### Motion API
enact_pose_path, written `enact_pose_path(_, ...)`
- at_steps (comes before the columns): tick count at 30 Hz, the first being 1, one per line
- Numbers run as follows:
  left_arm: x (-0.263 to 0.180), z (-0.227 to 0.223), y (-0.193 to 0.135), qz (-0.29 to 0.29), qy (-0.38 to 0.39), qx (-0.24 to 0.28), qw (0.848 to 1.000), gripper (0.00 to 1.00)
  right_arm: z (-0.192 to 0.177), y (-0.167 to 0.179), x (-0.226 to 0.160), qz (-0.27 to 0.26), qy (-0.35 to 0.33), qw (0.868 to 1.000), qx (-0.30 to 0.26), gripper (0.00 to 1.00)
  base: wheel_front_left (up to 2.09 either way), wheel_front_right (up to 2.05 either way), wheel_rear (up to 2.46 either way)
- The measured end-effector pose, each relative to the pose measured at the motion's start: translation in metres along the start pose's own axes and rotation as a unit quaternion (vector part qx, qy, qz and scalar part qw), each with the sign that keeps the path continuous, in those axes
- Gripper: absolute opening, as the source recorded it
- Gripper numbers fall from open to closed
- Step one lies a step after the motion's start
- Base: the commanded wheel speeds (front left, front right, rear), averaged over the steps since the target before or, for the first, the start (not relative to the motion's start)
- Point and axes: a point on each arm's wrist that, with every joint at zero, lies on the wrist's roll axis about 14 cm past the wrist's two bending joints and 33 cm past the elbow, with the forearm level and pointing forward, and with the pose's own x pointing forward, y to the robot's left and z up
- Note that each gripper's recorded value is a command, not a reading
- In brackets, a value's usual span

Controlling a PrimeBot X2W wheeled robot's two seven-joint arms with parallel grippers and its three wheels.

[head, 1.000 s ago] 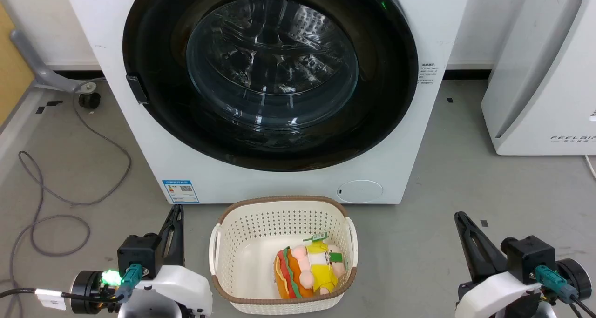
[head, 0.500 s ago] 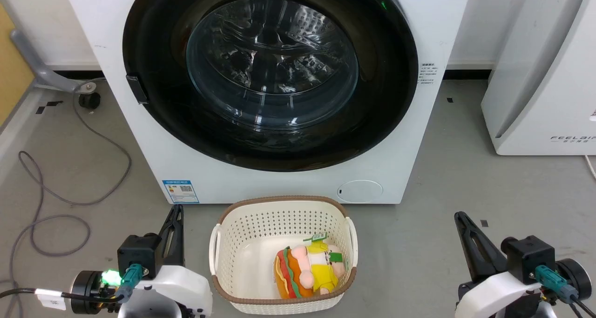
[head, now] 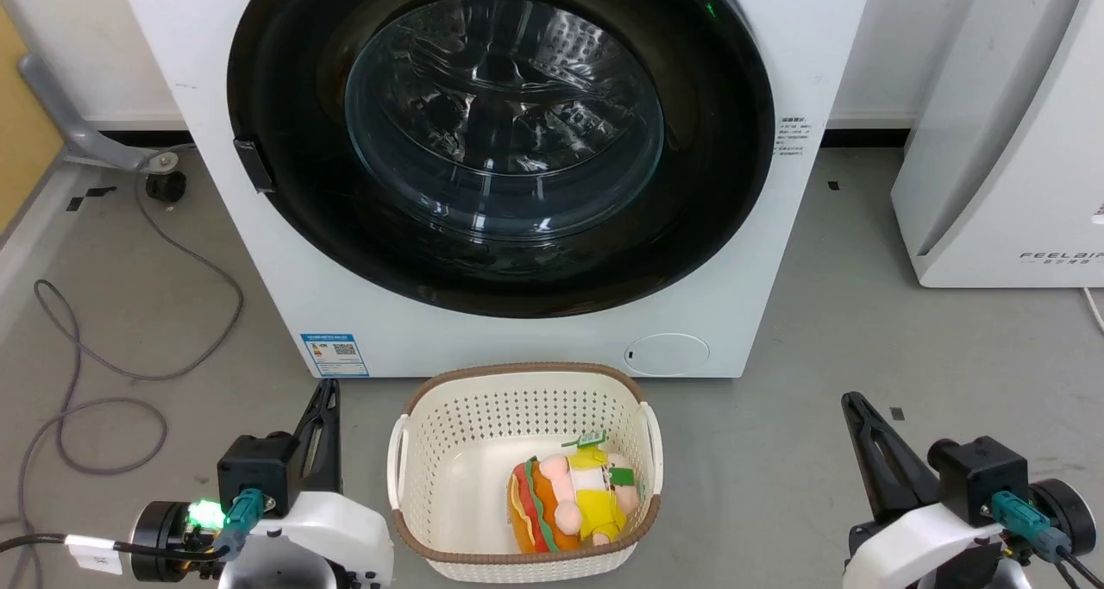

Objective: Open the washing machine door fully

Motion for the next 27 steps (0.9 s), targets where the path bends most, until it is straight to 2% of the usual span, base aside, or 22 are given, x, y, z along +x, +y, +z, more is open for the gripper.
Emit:
enact_pose_path(8,0.0000,0.0000,0.0000,0.000,0.000,0.000,1.000,0.00,0.0000,0.0000,0.0000,0.000,0.000,1.000,0.000,0.00,0.00,0.00,0.00)
enact_pose_path(9,0.0000,0.0000,0.0000,0.000,0.000,0.000,1.000,1.00,0.0000,0.0000,0.0000,0.000,0.000,1.000,0.000,1.00,0.00,0.00,0.00)
enact_pose_path(22,0.0002,-0.0037,-0.0038,-0.005,0.003,-0.005,1.000,1.00,-0.0047,0.0003,-0.0002,0.000,0.003,1.000,0.011,1.00,0.00,0.00,0.00)
enact_pose_path(23,0.0002,-0.0042,-0.0040,-0.005,0.003,-0.005,1.000,1.00,-0.0052,0.0002,-0.0002,0.000,0.004,1.000,0.012,0.82,0.00,0.00,0.00)
enact_pose_path(24,0.0002,-0.0043,-0.0044,-0.006,0.001,-0.006,1.000,1.00,-0.0052,0.0003,-0.0002,0.000,0.003,1.000,0.013,0.06,0.00,0.00,0.00)
enact_pose_path(25,0.0003,-0.0047,-0.0048,-0.006,0.002,-0.006,1.000,1.00,-0.0051,0.0001,-0.0002,0.000,0.001,1.000,0.015,0.00,0.00,0.00,0.00)
enact_pose_path(27,0.0004,-0.0056,-0.0054,-0.007,0.003,-0.009,1.000,1.00,-0.0062,0.0000,-0.0002,0.000,0.002,1.000,0.017,0.00,0.00,0.00,0.00)
